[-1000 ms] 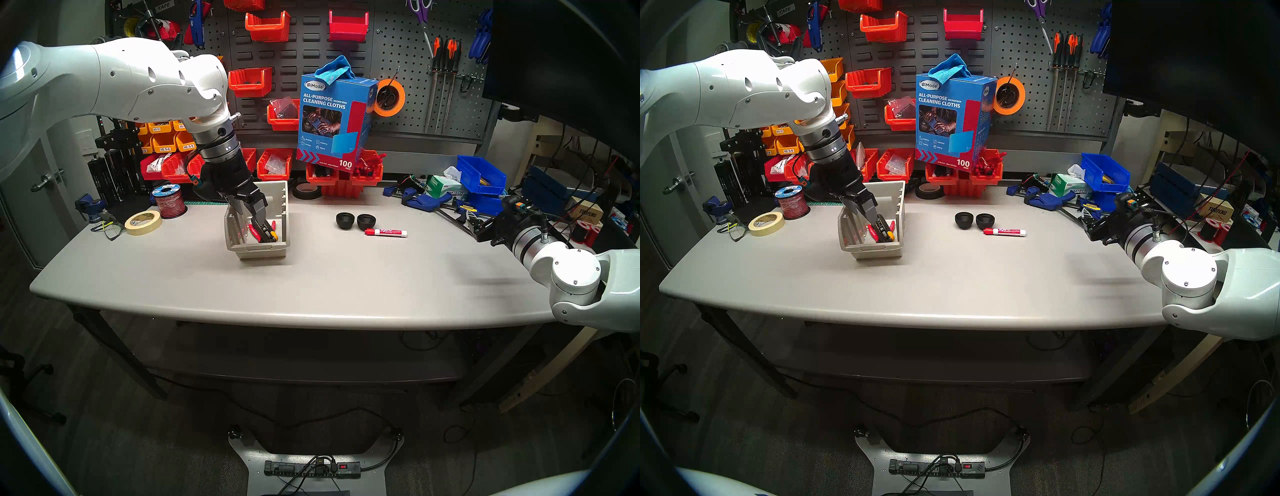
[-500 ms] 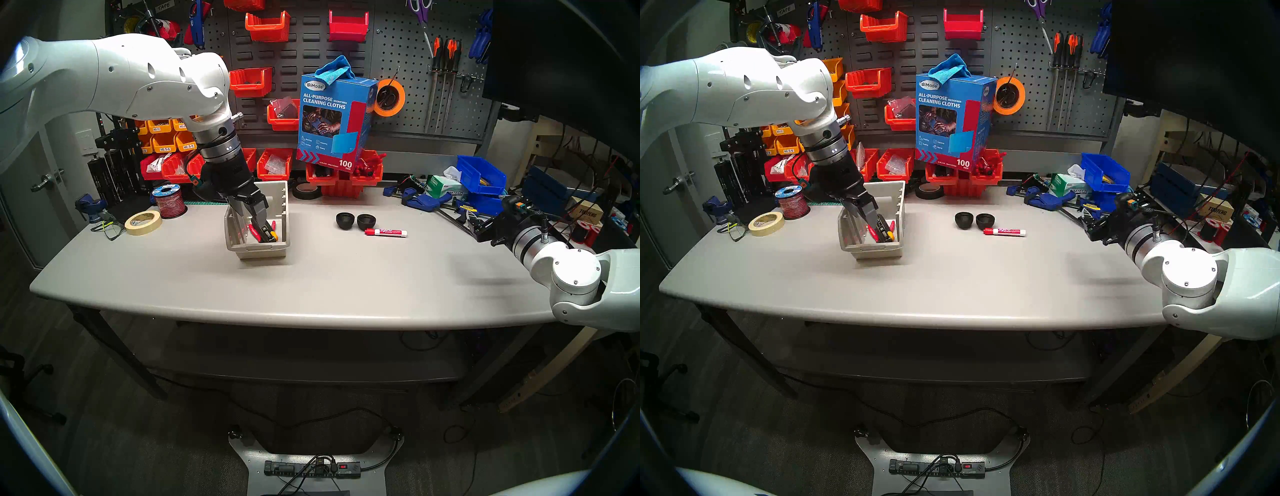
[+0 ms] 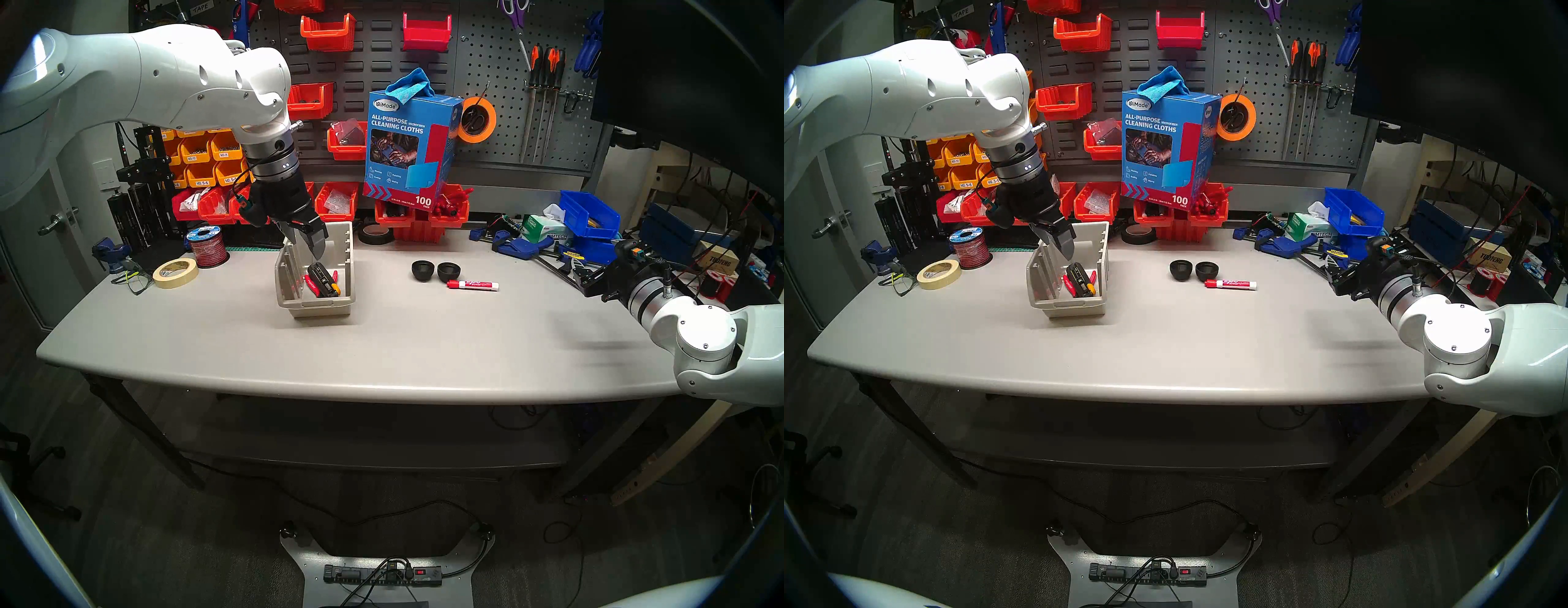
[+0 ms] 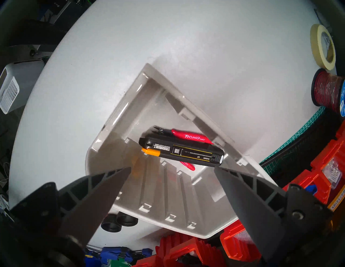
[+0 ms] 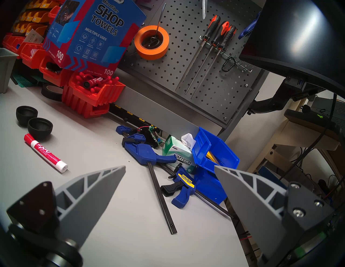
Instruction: Take out tools from the storage box
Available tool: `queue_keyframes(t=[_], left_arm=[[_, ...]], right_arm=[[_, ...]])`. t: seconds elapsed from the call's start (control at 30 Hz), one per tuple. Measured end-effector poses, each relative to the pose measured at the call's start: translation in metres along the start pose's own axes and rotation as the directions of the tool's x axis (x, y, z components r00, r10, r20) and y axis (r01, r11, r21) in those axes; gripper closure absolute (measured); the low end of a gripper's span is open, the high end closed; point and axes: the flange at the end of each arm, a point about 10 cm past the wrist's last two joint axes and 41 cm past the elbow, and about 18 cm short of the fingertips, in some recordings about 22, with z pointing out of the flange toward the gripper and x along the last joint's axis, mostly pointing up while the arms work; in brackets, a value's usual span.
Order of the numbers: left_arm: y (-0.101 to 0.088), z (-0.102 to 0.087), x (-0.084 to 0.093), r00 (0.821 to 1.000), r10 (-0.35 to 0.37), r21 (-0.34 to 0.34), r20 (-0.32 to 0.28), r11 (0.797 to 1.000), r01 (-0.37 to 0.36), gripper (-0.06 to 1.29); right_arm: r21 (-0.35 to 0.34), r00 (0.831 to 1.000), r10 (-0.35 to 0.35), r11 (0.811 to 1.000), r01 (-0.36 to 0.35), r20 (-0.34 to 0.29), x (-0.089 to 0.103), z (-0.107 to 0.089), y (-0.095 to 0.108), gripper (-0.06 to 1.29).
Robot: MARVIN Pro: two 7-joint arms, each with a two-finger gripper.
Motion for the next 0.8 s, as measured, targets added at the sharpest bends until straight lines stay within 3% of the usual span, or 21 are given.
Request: queue_keyframes(t=[0.4,0.8], left_arm=[[-0.003,0.034,-0.014,0.997,0.077,0.029,-0.009,0.997,-0.077,0.02],[0.009,0.057,-0.013,0.986,0.158,0.010,-0.051,0.987,-0.157,0.02]], right_arm=[[0.001,1.000,0.000,1.000,0.000,0.000,0.000,0.000,0.000,-0.01],[0.001,1.000,0.000,1.000,0.000,0.000,0.000,0.000,0.000,-0.01]])
